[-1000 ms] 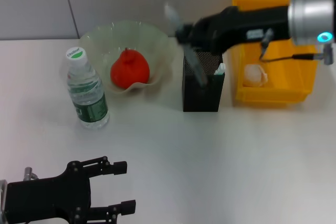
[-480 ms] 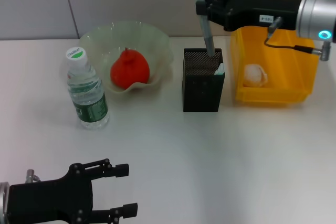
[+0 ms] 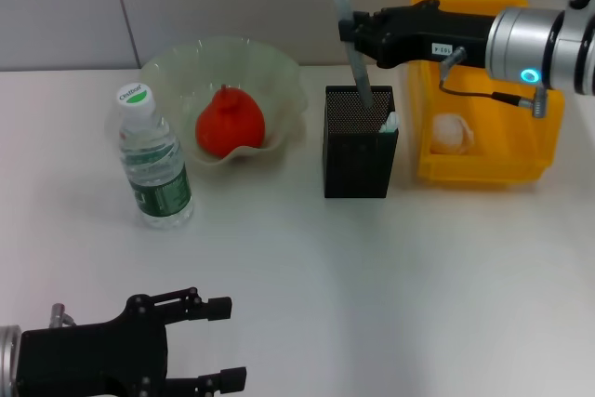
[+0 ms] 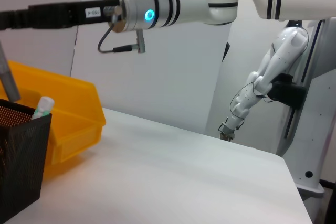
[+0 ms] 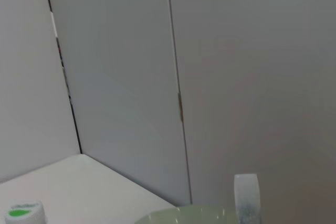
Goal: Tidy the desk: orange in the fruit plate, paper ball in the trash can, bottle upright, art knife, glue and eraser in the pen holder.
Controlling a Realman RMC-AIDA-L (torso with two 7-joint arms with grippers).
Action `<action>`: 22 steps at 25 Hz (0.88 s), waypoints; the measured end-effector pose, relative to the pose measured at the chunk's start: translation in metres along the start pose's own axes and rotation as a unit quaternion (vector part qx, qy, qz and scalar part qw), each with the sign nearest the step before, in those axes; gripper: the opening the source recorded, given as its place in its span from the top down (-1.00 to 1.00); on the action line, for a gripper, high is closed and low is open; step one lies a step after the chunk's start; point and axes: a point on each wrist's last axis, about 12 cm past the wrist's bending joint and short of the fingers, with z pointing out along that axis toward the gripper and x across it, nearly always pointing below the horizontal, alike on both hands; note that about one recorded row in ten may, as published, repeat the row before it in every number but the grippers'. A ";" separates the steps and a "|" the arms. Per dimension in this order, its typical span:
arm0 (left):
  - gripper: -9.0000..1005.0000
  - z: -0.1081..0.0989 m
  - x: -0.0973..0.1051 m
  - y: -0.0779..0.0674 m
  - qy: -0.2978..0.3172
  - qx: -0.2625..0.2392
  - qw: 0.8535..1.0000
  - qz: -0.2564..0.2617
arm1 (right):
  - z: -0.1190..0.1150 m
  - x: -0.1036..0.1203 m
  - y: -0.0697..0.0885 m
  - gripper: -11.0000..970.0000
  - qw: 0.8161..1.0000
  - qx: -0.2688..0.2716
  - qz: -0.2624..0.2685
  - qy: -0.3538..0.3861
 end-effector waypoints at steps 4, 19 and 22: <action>-0.59 0.000 -0.001 0.000 0.000 0.001 1.000 -0.002 | 0.007 0.004 0.000 0.68 1.000 0.005 0.000 0.007; -0.59 -0.003 -0.003 0.001 -0.003 0.000 1.000 -0.006 | 0.010 0.012 0.001 0.57 1.000 0.000 0.012 0.020; -0.59 -0.004 -0.003 0.001 -0.004 0.000 1.000 -0.006 | 0.007 0.014 0.001 0.30 1.000 0.001 0.015 0.019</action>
